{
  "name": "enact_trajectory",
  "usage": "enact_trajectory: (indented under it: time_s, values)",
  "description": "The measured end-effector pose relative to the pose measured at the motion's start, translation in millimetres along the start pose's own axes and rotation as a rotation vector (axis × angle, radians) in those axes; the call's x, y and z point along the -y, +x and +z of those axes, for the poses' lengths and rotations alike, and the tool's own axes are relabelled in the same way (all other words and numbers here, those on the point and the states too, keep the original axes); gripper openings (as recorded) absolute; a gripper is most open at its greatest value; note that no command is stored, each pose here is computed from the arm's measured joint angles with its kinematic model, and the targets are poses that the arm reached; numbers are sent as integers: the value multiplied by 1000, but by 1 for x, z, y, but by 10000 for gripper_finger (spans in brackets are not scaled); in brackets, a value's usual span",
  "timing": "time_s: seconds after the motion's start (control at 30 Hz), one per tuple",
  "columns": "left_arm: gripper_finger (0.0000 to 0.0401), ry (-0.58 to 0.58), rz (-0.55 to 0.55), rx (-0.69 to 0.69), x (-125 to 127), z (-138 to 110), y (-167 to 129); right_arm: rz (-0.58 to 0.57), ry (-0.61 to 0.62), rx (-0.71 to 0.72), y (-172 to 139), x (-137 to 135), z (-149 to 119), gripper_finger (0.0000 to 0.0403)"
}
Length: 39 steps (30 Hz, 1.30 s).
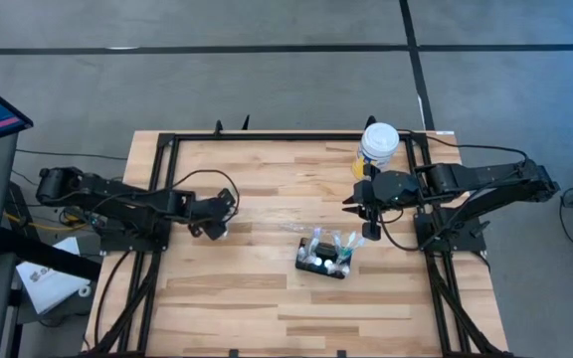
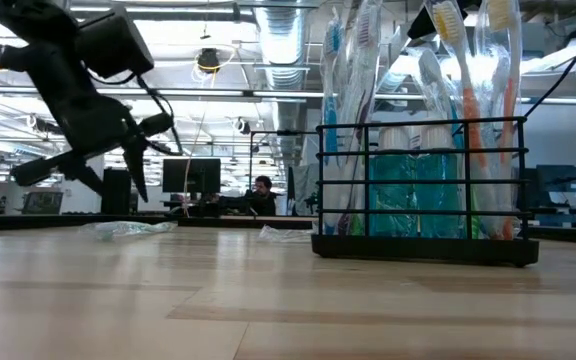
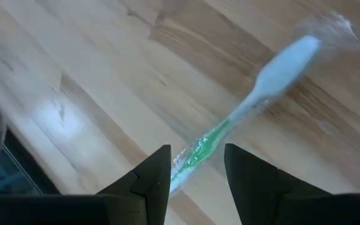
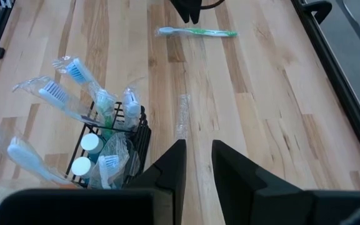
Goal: Pick & Place toothbrushing station
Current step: Put the green toothbrush into the mesh organizer
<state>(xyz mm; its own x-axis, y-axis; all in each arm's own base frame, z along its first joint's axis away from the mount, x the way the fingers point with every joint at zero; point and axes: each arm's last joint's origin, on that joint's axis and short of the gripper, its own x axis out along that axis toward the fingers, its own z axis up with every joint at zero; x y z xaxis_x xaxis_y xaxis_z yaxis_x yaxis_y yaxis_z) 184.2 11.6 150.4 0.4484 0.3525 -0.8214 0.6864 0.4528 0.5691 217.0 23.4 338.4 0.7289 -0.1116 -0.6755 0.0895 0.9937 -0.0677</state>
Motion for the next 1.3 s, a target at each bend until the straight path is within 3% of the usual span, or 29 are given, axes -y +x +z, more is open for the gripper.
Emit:
enact_trajectory:
  time_s: [0.53, 0.87, 1.3]
  values:
    - [143, 128, -88, 2, 16, 9, 15, 1, -4, 15, 0, 0, 1, 68]
    - [143, 185, -70, 17, 14, 18, 19, 1, -4, 14, 0, 0, 1, 68]
    - [143, 188, -87, 34, 14, 23, 28, 1, -4, 14, 0, 0, 1, 68]
